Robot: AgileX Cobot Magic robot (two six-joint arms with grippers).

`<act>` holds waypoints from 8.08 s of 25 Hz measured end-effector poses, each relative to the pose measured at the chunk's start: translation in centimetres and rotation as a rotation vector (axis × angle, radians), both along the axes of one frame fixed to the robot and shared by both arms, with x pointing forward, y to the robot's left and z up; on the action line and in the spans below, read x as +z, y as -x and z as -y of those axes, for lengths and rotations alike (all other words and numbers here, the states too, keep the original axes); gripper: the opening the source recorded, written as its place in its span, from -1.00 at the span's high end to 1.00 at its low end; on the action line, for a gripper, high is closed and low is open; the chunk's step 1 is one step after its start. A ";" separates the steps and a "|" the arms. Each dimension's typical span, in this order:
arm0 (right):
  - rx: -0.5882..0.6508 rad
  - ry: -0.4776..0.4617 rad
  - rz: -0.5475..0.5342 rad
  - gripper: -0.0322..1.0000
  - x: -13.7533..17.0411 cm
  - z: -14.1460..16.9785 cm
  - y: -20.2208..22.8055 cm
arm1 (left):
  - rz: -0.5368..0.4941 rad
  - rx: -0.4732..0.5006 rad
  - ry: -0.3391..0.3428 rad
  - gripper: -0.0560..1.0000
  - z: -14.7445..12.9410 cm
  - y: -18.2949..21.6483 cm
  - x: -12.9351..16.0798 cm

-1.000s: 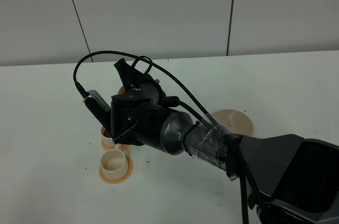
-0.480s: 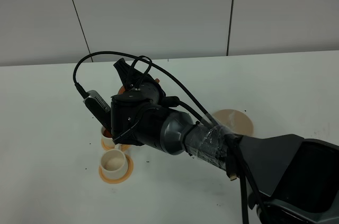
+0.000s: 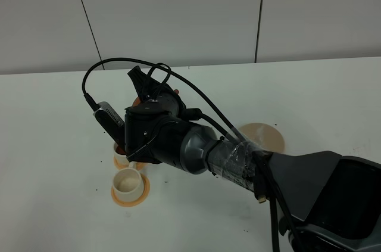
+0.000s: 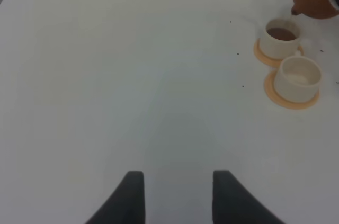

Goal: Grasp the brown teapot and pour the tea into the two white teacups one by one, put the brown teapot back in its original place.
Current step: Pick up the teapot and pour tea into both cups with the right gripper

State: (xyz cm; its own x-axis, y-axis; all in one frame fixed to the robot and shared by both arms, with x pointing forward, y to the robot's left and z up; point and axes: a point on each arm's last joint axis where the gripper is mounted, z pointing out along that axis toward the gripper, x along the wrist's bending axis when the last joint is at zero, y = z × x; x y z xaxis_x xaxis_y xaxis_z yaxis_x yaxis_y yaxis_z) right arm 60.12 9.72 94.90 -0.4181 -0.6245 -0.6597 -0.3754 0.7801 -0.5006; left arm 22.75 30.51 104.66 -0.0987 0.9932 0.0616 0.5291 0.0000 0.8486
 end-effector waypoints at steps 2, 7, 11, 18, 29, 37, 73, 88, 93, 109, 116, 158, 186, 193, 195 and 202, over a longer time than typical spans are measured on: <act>-0.005 -0.008 -0.006 0.76 0.0 0.0 0.0 | 0.000 0.000 0.000 0.19 0.0 0.0 0.0; -0.026 -0.028 -0.024 0.76 -0.2 0.0 0.1 | 0.000 0.000 0.000 0.19 0.0 0.0 0.0; -0.043 -0.037 -0.038 0.76 -0.3 0.1 0.2 | 0.000 0.000 0.000 0.19 0.0 0.0 0.0; -0.084 -0.091 -0.071 0.76 -0.2 0.2 0.4 | 0.000 0.000 0.000 0.19 0.0 0.0 0.0; -0.199 -0.259 -0.193 0.76 2.7 1.9 0.1 | 0.000 0.000 0.000 0.19 0.0 0.0 0.0; -0.351 -0.365 -0.352 0.76 3.8 4.0 -1.3 | 0.000 0.000 0.000 0.19 0.0 0.0 0.0; -0.419 -0.432 -0.711 0.76 1.5 4.7 -1.6 | 0.000 0.000 0.000 0.19 0.0 0.0 0.0; -0.456 -0.378 -0.719 0.76 1.8 5.5 -1.5 | 0.000 0.000 0.000 0.19 0.0 0.0 0.0; -0.466 -0.420 -0.702 0.76 3.8 5.8 -1.3 | 0.000 0.000 0.000 0.19 0.0 0.0 0.0; -0.529 -0.468 -0.698 0.76 4.7 4.0 1.7 | 0.000 0.000 0.000 0.19 0.0 0.0 0.0; -0.595 -0.424 -0.727 0.76 4.7 6.0 3.4 | 0.000 0.000 0.000 0.19 0.0 0.0 0.0; -0.352 -0.150 -0.356 0.76 0.6 1.6 6.6 | 0.000 0.000 0.000 0.19 0.0 0.0 0.0; -0.208 0.026 -0.179 0.76 -0.2 -0.7 8.8 | 0.000 0.000 0.000 0.19 0.0 0.0 0.0; -0.198 0.037 -0.158 0.76 0.0 -0.7 8.7 | 0.000 0.000 0.000 0.19 0.0 0.0 0.0; -0.196 0.040 -0.154 0.76 0.0 -0.7 8.7 | 0.000 0.000 0.000 0.19 0.0 0.0 0.0; -0.179 0.064 -0.141 0.76 0.1 -0.7 8.6 | 0.000 0.000 0.000 0.19 0.0 0.0 0.0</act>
